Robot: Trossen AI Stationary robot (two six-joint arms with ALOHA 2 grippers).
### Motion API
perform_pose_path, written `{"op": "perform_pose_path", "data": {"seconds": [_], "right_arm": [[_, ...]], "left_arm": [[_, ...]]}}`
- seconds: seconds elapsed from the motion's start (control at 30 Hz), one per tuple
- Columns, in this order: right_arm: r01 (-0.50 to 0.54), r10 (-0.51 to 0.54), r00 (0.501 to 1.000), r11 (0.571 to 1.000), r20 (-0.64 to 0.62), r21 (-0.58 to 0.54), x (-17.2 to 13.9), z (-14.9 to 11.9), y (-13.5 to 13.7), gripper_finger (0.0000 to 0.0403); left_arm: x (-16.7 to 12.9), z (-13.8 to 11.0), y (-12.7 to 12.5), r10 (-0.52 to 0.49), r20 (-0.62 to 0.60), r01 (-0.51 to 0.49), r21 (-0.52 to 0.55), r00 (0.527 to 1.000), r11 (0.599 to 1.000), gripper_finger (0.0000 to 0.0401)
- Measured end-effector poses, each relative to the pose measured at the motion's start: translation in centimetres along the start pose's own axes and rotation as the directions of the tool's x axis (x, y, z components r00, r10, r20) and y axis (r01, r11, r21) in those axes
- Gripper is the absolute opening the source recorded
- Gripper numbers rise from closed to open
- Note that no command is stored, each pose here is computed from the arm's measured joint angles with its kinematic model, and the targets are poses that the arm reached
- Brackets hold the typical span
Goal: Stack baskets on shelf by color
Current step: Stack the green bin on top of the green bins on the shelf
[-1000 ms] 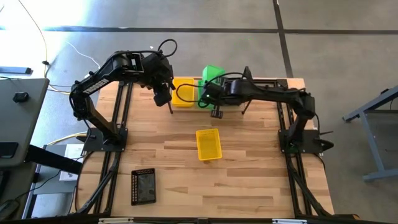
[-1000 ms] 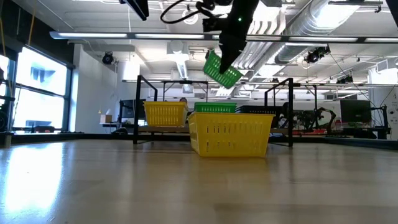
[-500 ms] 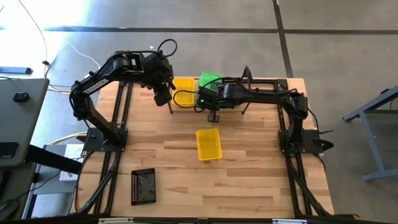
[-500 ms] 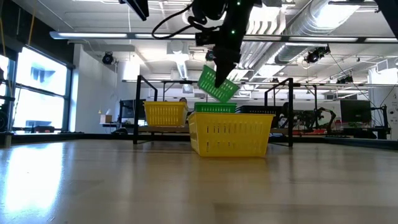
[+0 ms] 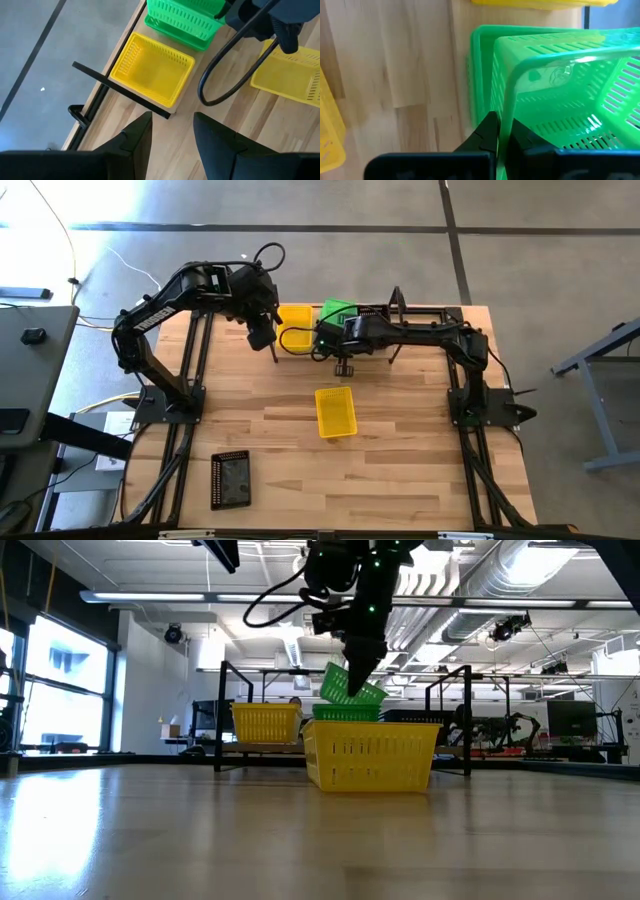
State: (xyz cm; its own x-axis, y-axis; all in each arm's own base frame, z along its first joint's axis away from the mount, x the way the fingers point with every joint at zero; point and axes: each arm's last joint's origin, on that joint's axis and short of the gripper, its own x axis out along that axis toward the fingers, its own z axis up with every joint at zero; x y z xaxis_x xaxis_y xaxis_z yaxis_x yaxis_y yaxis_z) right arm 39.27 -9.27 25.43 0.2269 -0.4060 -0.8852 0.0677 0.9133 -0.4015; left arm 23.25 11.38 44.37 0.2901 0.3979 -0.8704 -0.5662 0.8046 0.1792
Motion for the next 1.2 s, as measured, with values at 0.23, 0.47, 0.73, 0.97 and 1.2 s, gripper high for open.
{"op": "perform_pose_path", "data": {"seconds": [0.23, 0.47, 0.73, 0.97, 1.2], "right_arm": [[-0.008, 0.008, 1.000, 1.000, -0.009, 0.005, 0.2, -0.1, -0.1, 0.0000], [-0.004, 0.004, 1.000, 1.000, -0.011, 0.005, 0.2, -0.1, -0.1, 0.0000], [-0.007, 0.008, 1.000, 0.999, -0.015, 0.044, 0.4, -0.2, -0.6, 0.0035], [0.031, -0.030, 0.999, 0.998, -0.021, 0.048, 0.4, -0.2, -0.9, 0.0098], [0.007, -0.007, 1.000, 0.999, -0.002, 0.045, -0.7, 0.3, -0.5, 0.0114]], "left_arm": [[0.0, 0.0, 0.0, 0.002, 0.000, -0.002, 0.008, 1.000, 1.000, 0.0133], [0.0, 0.0, 0.0, 0.002, 0.000, -0.002, 0.008, 1.000, 1.000, 0.0133], [0.0, 0.0, 0.0, 0.002, -0.001, -0.002, 0.008, 1.000, 1.000, 0.0133], [0.0, 0.0, 0.0, 0.002, -0.001, -0.002, 0.008, 1.000, 1.000, 0.0133], [0.0, 0.0, 0.0, 0.002, -0.001, -0.002, 0.008, 1.000, 1.000, 0.0133]]}}
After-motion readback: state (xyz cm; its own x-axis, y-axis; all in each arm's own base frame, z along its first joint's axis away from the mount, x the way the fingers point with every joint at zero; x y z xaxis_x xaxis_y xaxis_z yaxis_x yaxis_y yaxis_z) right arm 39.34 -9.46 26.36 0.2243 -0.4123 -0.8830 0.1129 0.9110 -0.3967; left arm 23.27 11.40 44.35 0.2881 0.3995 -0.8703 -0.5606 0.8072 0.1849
